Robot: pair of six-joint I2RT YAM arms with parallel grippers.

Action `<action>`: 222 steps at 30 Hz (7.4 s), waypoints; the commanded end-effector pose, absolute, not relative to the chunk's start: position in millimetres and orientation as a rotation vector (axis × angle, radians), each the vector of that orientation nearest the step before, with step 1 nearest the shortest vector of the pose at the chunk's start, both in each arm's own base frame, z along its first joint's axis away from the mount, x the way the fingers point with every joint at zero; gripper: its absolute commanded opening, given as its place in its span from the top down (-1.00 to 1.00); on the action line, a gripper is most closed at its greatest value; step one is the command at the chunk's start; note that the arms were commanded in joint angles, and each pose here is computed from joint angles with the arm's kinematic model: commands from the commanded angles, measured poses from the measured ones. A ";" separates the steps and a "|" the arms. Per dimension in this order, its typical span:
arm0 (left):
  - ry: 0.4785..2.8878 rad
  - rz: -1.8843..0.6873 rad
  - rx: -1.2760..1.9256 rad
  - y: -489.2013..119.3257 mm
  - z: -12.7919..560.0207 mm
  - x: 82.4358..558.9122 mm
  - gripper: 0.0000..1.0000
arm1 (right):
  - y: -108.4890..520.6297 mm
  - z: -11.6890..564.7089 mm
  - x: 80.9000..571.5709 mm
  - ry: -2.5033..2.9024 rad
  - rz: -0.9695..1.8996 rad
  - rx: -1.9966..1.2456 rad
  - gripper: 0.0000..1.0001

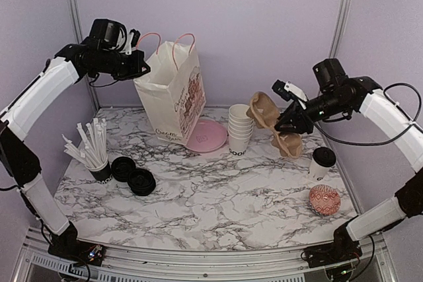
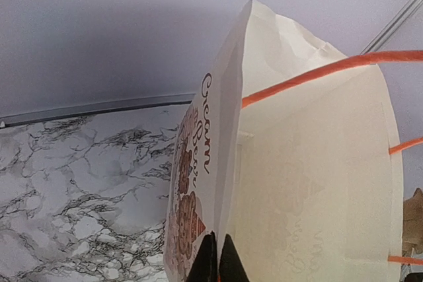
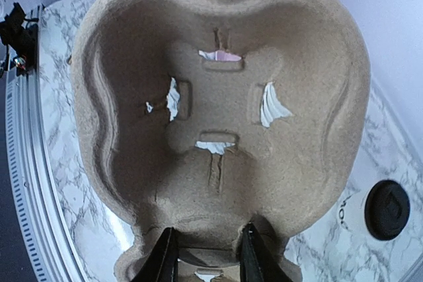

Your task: Pack the takeout coffee

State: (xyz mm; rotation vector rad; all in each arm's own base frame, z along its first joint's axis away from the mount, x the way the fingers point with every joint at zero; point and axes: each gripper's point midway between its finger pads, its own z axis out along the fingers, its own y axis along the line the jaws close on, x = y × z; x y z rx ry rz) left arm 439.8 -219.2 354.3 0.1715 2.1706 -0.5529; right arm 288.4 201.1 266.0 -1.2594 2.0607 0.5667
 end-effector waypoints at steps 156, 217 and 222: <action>1.915 -0.963 0.858 -281.6 351.5 311.9 -0.25 | 363.0 281.5 158.5 1.425 0.503 -2.184 -0.40; 2.102 -0.632 1.050 -399.6 285.7 326.7 -0.24 | 286.8 428.1 230.3 1.335 0.487 -1.581 -0.35; 2.131 -0.561 1.045 -393.7 277.7 332.6 0.19 | 266.6 425.7 247.1 1.384 0.480 -1.486 -0.35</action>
